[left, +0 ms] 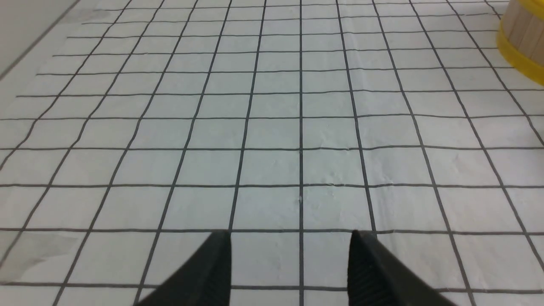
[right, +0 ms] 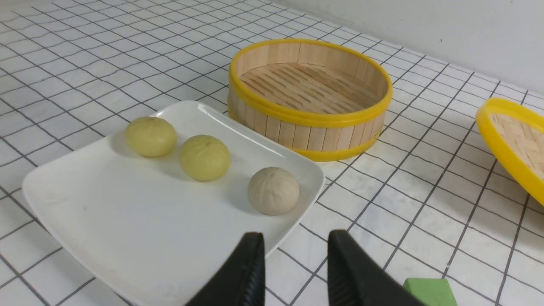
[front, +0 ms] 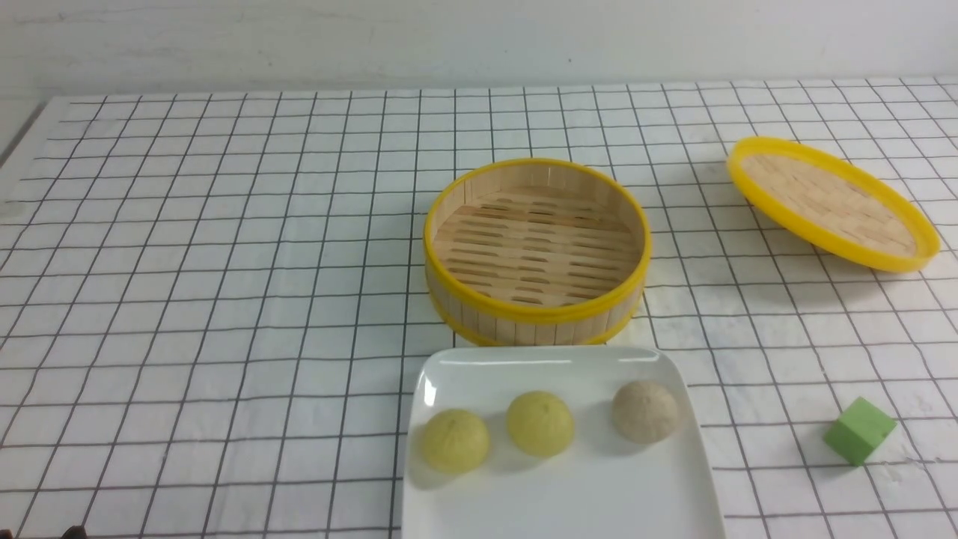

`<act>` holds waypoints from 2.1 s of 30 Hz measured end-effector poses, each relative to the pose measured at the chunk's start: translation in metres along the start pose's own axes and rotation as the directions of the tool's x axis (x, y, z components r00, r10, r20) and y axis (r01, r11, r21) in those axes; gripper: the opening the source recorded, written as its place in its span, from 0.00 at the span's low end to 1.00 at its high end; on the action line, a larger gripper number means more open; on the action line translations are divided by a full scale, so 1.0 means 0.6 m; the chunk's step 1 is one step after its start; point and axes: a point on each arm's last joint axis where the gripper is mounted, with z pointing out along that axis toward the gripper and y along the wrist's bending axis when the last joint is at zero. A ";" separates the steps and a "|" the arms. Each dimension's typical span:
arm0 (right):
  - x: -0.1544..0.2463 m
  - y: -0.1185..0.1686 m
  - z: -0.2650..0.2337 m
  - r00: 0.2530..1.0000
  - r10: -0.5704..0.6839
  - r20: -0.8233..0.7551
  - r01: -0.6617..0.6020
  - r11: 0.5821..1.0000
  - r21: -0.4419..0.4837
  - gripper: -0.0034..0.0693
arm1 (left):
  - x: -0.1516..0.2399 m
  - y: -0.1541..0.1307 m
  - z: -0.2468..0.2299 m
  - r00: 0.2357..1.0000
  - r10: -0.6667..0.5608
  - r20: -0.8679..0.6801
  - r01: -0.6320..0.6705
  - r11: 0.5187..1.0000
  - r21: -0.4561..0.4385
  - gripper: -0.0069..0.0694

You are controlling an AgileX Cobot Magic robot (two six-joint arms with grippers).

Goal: Put the steamed buns into the plate on the white-black tablecloth.

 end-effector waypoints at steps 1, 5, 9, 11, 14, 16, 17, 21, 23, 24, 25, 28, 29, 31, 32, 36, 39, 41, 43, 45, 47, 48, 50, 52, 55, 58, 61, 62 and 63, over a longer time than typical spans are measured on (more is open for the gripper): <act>0.000 0.000 0.000 1.000 0.000 0.000 0.000 1.000 0.000 0.37 | 0.000 0.000 0.000 1.000 0.000 0.000 0.000 1.000 0.000 0.60; 0.000 0.000 0.000 1.000 0.000 0.000 0.000 1.000 0.000 0.37 | 0.000 0.000 0.000 1.000 0.000 -0.001 0.000 1.000 0.000 0.60; 0.000 0.000 0.000 1.000 0.000 0.000 0.000 1.000 0.000 0.37 | 0.000 0.000 0.000 1.000 0.000 -0.001 0.000 1.000 0.000 0.60; 0.000 0.000 0.000 1.000 -0.001 0.000 0.001 1.000 0.001 0.38 | 0.000 0.000 0.000 1.000 0.000 -0.001 0.000 1.000 0.000 0.60; 0.000 -0.001 0.002 1.000 0.006 0.016 -0.007 1.000 0.007 0.38 | 0.000 0.000 0.000 1.000 0.000 -0.001 0.000 1.000 0.000 0.60; 0.007 0.000 0.010 0.999 0.037 0.032 -0.037 0.999 0.007 0.38 | 0.000 0.000 0.000 1.000 0.000 -0.001 0.000 1.000 0.000 0.60; 0.011 -0.001 0.013 0.999 0.041 0.035 -0.041 0.999 0.010 0.38 | 0.000 0.000 0.000 1.000 0.000 -0.001 0.000 1.000 0.000 0.60; 0.058 -0.003 0.038 0.999 0.014 -0.046 -0.012 0.998 0.055 0.38 | 0.000 0.000 0.000 1.000 0.000 -0.001 0.000 1.000 0.000 0.60; 0.073 -0.004 0.045 0.997 0.010 -0.079 -0.004 0.997 0.077 0.38 | 0.000 0.000 0.000 1.000 0.000 -0.001 0.000 1.000 0.000 0.60; 0.088 -0.007 0.050 0.993 0.015 -0.115 -0.002 0.994 0.109 0.38 | 0.000 0.000 0.000 1.000 0.000 -0.001 0.000 1.000 0.000 0.60; 0.095 -0.009 0.052 0.991 0.033 -0.131 -0.014 0.990 0.139 0.38 | 0.000 0.000 0.000 1.000 0.000 -0.001 0.000 1.000 0.000 0.60; 0.102 -0.016 0.053 0.986 0.106 -0.132 -0.073 0.970 0.233 0.38 | 0.000 0.000 0.000 1.000 0.000 -0.001 0.000 1.000 0.000 0.60; 0.103 -0.018 0.053 0.983 0.132 -0.126 -0.094 0.958 0.271 0.38 | 0.000 0.000 0.000 1.000 0.000 -0.001 0.000 1.000 0.000 0.60; 0.104 -0.024 0.051 0.979 0.166 -0.115 -0.118 0.933 0.339 0.38 | 0.000 0.000 0.000 1.000 0.000 0.000 0.000 1.000 0.000 0.60; 0.104 -0.026 0.050 0.978 0.177 -0.110 -0.126 0.922 0.367 0.38 | 0.000 0.000 0.000 1.000 0.000 0.000 0.000 1.000 0.000 0.60; 0.109 -0.036 0.047 0.969 0.236 -0.075 -0.170 0.854 0.491 0.38 | 0.000 0.000 0.000 1.000 0.000 0.000 0.000 1.000 0.000 0.60; 0.126 -0.039 0.051 0.959 0.274 -0.067 -0.197 0.821 0.537 0.38 | 0.000 0.000 0.000 1.000 0.000 0.000 0.000 1.000 0.000 0.60; 0.127 -0.041 0.052 0.960 0.279 -0.036 -0.214 0.805 0.553 0.38 | 0.000 0.000 0.000 1.000 0.000 -0.001 0.000 1.000 0.000 0.60; 0.127 -0.042 0.052 0.957 0.291 -0.018 -0.231 0.795 0.561 0.38 | 0.000 0.000 0.000 1.000 0.000 -0.001 0.000 1.000 0.000 0.60; 0.126 -0.043 0.052 0.955 0.298 -0.007 -0.242 0.790 0.564 0.38 | 0.000 0.000 0.000 1.000 0.000 -0.001 0.000 1.000 0.000 0.60; 0.127 -0.043 0.052 0.954 0.300 -0.006 -0.244 0.788 0.565 0.38 | 0.000 0.000 0.000 1.000 0.000 -0.001 0.000 1.000 0.000 0.60; 0.127 -0.043 0.052 0.954 0.299 -0.005 -0.244 0.788 0.565 0.38 | 0.000 0.000 0.000 1.000 0.000 -0.001 0.000 1.000 0.000 0.60; 0.127 -0.043 0.052 0.954 0.300 -0.005 -0.245 0.788 0.565 0.38 | 0.000 0.000 0.000 1.000 0.000 -0.001 0.000 1.000 0.000 0.60; 0.126 -0.043 0.052 0.954 0.299 -0.003 -0.246 0.788 0.564 0.38 | 0.000 0.000 0.000 1.000 0.000 -0.001 0.000 1.000 0.000 0.60; 0.126 -0.043 0.052 0.954 0.299 -0.003 -0.246 0.788 0.564 0.38 | 0.000 0.000 0.000 1.000 0.000 -0.001 0.000 1.000 0.000 0.60; 0.126 -0.043 0.052 0.954 0.299 -0.003 -0.246 0.788 0.564 0.38 | 0.000 0.000 0.000 1.000 0.000 -0.001 0.000 1.000 0.000 0.60; 0.126 -0.043 0.052 0.954 0.299 -0.003 -0.246 0.788 0.564 0.38 | 0.000 0.000 0.000 1.000 0.000 -0.001 0.000 1.000 0.000 0.60; 0.126 -0.043 0.052 0.954 0.299 -0.003 -0.246 0.788 0.564 0.38 | 0.000 0.000 0.000 1.000 0.000 -0.001 0.000 1.000 0.000 0.60; 0.126 -0.043 0.052 0.954 0.299 -0.003 -0.246 0.788 0.564 0.38 | 0.000 0.000 0.000 1.000 0.000 -0.001 0.000 1.000 0.000 0.60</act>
